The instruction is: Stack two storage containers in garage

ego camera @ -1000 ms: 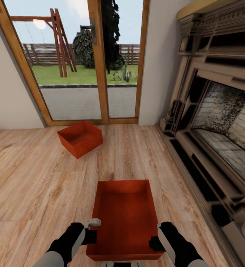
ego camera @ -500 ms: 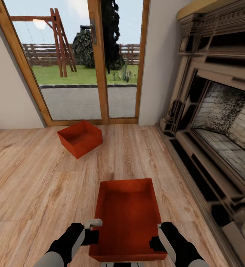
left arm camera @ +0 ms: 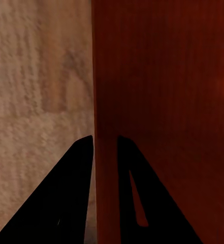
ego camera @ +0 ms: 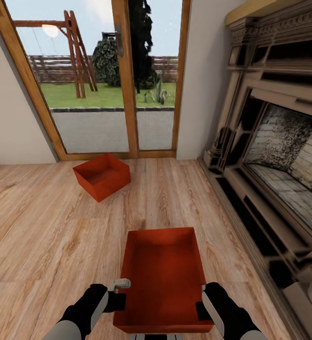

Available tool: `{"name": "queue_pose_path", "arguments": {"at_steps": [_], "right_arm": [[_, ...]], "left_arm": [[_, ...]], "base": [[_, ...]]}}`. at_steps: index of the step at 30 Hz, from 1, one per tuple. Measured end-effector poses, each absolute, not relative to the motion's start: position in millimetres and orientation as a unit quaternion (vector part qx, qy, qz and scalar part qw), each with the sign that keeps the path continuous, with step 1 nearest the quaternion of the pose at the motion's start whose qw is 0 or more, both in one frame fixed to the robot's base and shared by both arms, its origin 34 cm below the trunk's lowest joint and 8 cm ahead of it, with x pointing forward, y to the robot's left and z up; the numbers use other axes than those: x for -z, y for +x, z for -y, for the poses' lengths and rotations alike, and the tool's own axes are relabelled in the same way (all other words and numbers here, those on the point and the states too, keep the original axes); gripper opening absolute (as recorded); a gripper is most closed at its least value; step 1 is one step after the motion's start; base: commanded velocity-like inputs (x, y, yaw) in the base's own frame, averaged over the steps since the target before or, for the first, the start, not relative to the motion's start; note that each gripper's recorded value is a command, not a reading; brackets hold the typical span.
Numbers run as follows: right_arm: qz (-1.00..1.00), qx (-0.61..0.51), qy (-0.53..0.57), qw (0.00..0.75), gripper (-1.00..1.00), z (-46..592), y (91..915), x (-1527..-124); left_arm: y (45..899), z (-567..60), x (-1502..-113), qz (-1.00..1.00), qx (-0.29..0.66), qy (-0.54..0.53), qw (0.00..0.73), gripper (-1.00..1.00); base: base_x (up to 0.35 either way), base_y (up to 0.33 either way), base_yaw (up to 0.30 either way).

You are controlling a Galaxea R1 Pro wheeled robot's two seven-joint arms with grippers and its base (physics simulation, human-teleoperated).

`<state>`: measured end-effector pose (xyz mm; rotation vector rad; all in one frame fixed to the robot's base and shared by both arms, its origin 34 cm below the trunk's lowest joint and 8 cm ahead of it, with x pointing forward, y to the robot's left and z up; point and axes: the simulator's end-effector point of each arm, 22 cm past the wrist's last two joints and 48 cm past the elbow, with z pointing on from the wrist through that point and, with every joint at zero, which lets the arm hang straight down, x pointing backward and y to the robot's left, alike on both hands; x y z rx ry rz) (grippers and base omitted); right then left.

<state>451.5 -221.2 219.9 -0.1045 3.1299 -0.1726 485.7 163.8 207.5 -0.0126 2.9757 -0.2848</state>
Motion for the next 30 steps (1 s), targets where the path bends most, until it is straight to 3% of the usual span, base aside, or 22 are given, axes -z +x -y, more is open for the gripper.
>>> {"name": "queue_pose_path", "arguments": {"at_steps": [30], "right_arm": [[-0.998,0.055,-0.031,0.003,-1.00,222.0,451.3,-219.6]], "left_arm": [[485.9,-163.9,-207.6,-0.993,0.095,-0.003,0.076,-1.00]], "base": [[0.000,0.000,0.000]]}}
